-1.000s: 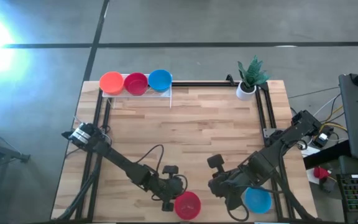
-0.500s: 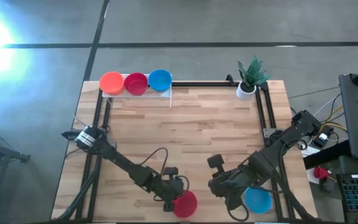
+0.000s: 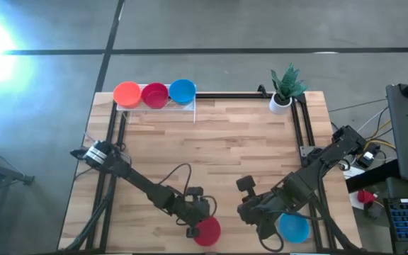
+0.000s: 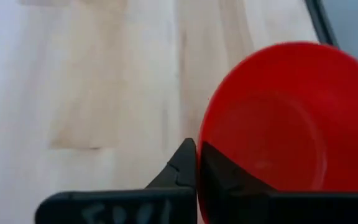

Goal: Pick & Place Mini bowls
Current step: Stack the red bowl on top of the red bowl on the shelf

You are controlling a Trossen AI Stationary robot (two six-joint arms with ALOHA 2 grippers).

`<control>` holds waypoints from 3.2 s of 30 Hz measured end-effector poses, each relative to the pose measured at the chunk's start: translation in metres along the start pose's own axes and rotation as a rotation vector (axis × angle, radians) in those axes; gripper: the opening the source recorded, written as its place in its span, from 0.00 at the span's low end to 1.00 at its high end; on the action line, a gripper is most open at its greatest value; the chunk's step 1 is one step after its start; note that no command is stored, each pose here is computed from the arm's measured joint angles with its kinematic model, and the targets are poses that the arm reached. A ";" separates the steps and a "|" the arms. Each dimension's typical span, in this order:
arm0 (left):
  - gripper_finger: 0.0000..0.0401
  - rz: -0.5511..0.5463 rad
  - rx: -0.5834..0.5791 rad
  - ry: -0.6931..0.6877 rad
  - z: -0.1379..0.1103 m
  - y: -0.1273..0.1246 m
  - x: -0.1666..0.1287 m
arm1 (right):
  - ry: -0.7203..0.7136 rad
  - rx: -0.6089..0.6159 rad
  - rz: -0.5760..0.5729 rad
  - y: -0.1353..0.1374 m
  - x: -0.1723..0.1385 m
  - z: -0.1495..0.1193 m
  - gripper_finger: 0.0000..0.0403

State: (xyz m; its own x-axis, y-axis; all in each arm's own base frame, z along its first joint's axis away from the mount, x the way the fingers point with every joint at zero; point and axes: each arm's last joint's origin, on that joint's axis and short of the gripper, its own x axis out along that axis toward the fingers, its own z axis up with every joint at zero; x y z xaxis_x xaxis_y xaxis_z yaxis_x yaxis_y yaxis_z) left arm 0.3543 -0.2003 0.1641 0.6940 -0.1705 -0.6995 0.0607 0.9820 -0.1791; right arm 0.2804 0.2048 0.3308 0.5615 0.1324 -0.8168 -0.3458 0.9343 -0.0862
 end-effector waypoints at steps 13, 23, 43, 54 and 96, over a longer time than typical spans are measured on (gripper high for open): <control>0.00 0.144 -0.005 -0.050 0.051 0.050 -0.108 | 0.004 -0.042 -0.001 0.000 0.000 0.000 0.02; 0.00 0.349 -0.136 -0.235 0.064 0.099 -0.228 | 0.004 -0.056 -0.020 -0.001 0.000 -0.001 0.02; 0.00 0.714 -0.466 -0.369 0.046 0.199 -0.349 | -0.016 -0.016 -0.087 -0.007 0.001 0.002 0.02; 0.00 0.945 -0.571 -0.215 0.041 0.250 -0.358 | -0.022 0.009 -0.087 -0.007 0.001 0.002 0.02; 0.24 1.141 -0.561 0.026 0.043 0.307 -0.338 | -0.022 0.011 -0.086 -0.008 0.001 0.002 0.02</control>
State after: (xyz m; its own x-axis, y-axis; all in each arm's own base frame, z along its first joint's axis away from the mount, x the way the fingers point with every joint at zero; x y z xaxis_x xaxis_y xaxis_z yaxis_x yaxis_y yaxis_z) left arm 0.1693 0.1623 0.3758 0.1368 0.7377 -0.6612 -0.8746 0.4033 0.2690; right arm 0.2852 0.1986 0.3318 0.6050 0.0583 -0.7941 -0.2873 0.9461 -0.1494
